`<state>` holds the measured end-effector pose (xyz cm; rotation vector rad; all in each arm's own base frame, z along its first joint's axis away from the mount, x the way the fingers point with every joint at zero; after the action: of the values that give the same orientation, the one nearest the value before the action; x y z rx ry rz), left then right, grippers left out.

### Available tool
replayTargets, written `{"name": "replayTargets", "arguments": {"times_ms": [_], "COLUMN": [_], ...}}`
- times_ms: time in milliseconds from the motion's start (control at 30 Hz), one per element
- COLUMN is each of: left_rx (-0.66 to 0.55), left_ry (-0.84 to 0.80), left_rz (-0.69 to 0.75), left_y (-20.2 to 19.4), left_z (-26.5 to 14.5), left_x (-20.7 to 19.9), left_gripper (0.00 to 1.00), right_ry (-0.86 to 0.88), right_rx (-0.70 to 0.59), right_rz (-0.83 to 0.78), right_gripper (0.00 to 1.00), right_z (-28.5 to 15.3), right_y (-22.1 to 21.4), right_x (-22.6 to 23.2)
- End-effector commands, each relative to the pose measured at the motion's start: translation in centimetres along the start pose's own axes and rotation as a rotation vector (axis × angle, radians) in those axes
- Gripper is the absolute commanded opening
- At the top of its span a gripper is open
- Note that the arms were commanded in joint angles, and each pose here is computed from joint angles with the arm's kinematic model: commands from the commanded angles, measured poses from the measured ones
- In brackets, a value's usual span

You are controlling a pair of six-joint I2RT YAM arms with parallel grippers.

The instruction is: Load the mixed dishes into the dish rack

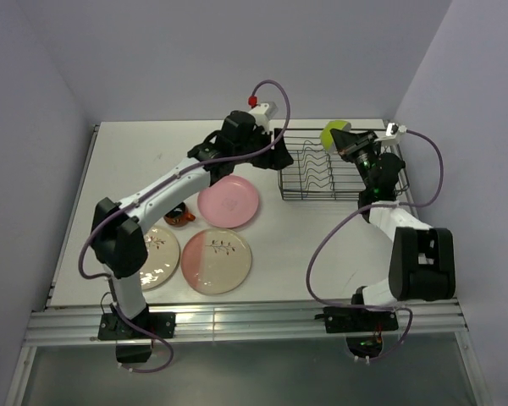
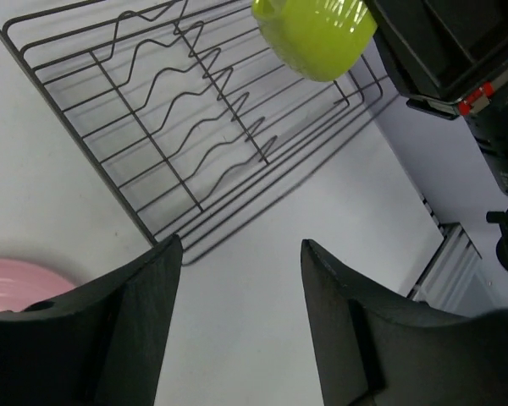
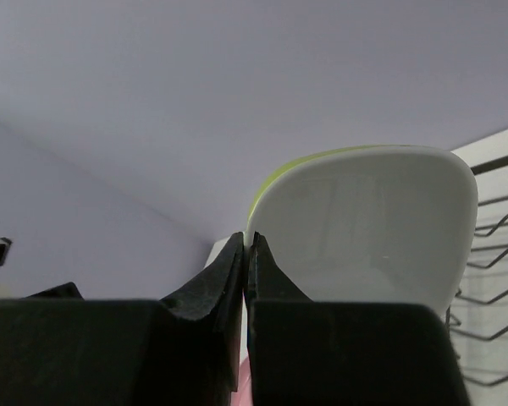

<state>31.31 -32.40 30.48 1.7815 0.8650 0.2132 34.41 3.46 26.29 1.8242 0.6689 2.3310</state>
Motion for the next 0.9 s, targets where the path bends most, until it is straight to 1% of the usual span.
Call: {"name": "replayTargets", "arguments": {"times_ms": [0, 167, 200, 267, 300, 333, 400, 433, 533, 700, 867], "left_rx": [-0.025, -0.011, -0.001, -0.002, -0.002, -0.007, -0.024, -0.029, -0.037, -0.020, -0.005], "left_ry": [-0.042, -0.044, -0.036, -0.024, -0.011, -0.009, -0.008, -0.010, -0.018, 0.004, 0.055], "left_rz": [0.002, -0.040, -0.042, -0.040, -0.039, -0.040, -0.042, -0.041, -0.043, -0.051, -0.059], "left_y": [0.7, -0.5, -0.8, -0.9, -1.1, -1.0, -0.8, -0.7, -0.4, -0.6, -1.1], "left_z": [2.5, 4.9, 5.5, 6.0, 6.4, 6.5, 6.5, 6.6, 6.9, 7.8, 8.1], "left_x": [1.0, 2.6, 2.8, 3.2, 3.4, 3.3, 3.5, 3.4, 3.4, 3.8, 4.3], "left_gripper": [0.60, 0.43, 0.38, 0.30, 0.21, 0.14, 0.04, 0.01, 0.00, 0.00, 0.00], "right_ry": [0.181, 0.163, 0.163, 0.143, 0.135, 0.130, 0.106, 0.095, 0.048, -0.056, -0.127], "right_rx": [-0.088, -0.120, -0.130, -0.164, -0.176, -0.201, -0.222, -0.235, -0.273, -0.378, -0.397], "right_rz": [-0.034, -0.021, -0.020, -0.019, -0.015, -0.012, -0.012, -0.012, -0.012, 0.013, 0.036], "right_gripper": [0.00, 0.00, 0.00, 0.00, 0.00, 0.00, 0.00, 0.00, 0.00, 0.00, 0.00], "right_z": [1.1, 3.1, 3.3, 3.7, 3.8, 3.9, 4.2, 4.2, 4.6, 4.9, 5.6], "right_y": [2.2, 2.9, 3.1, 3.2, 3.2, 3.4, 3.5, 3.6, 3.9, 4.4, 4.2], "right_x": [0.7, -2.3, -2.6, -3.4, -3.7, -3.9, -4.5, -4.7, -5.5, -6.9, -8.6]}}
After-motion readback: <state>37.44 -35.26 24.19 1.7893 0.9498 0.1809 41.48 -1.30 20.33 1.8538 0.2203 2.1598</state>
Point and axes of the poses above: each gripper's point midway between its finger pads, its own z axis out along the fingers, its own x axis along the line the jaws close on, y = z × x, the point moved 10 cm from there along -z, back along the fingers, and after that the axes turned 15 degrees about z, right-handed, at the moved point
